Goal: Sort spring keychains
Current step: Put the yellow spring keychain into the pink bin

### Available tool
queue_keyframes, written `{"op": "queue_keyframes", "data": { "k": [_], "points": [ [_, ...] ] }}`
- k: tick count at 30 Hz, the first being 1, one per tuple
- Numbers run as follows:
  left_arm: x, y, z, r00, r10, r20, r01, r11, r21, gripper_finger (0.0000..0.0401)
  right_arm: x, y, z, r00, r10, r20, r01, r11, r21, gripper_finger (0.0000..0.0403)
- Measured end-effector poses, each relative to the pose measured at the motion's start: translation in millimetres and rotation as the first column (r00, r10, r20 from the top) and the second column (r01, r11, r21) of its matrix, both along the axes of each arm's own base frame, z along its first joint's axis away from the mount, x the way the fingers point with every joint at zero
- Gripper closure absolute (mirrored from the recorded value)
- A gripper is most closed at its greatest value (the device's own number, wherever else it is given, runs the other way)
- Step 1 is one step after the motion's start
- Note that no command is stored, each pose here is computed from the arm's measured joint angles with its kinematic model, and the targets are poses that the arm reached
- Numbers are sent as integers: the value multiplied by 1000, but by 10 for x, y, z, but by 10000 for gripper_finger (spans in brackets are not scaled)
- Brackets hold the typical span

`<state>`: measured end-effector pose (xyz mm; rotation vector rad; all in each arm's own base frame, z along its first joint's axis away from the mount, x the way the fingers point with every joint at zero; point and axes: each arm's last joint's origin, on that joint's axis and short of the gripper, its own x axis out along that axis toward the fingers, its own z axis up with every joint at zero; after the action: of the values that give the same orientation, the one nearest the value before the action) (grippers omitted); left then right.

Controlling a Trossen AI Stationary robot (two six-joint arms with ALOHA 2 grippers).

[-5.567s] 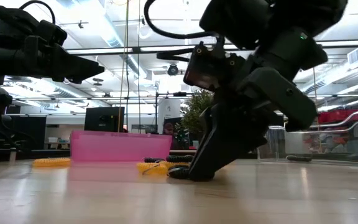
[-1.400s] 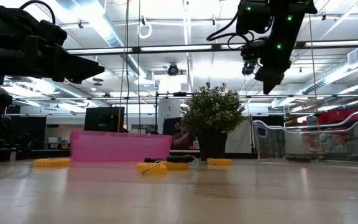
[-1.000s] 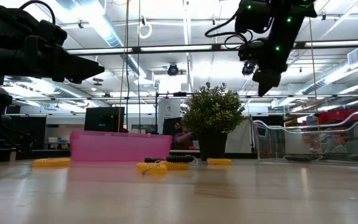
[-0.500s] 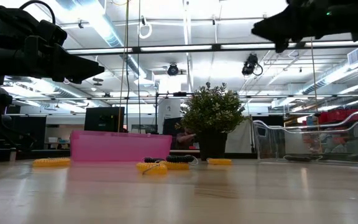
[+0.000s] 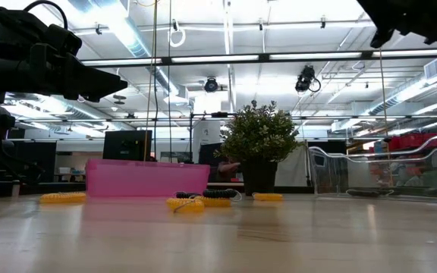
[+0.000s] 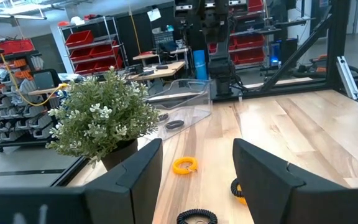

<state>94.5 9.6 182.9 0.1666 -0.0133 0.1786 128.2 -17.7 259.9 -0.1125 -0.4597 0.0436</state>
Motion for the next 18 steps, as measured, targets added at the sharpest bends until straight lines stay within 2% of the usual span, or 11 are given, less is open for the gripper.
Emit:
{"op": "queue_keyframes", "data": {
  "k": [8,11,18],
  "points": [
    [0,0,0,1000,0,0,0,1000,0,201,-241,92,-42,997,67,43,-68,998,18,310],
    [0,0,0,1000,0,0,0,1000,0,201,-300,146,-57,994,109,28,-109,994,17,310],
    [0,0,0,1000,0,0,0,1000,0,201,-385,277,-121,980,176,93,-177,984,3,310]
  ]
}}
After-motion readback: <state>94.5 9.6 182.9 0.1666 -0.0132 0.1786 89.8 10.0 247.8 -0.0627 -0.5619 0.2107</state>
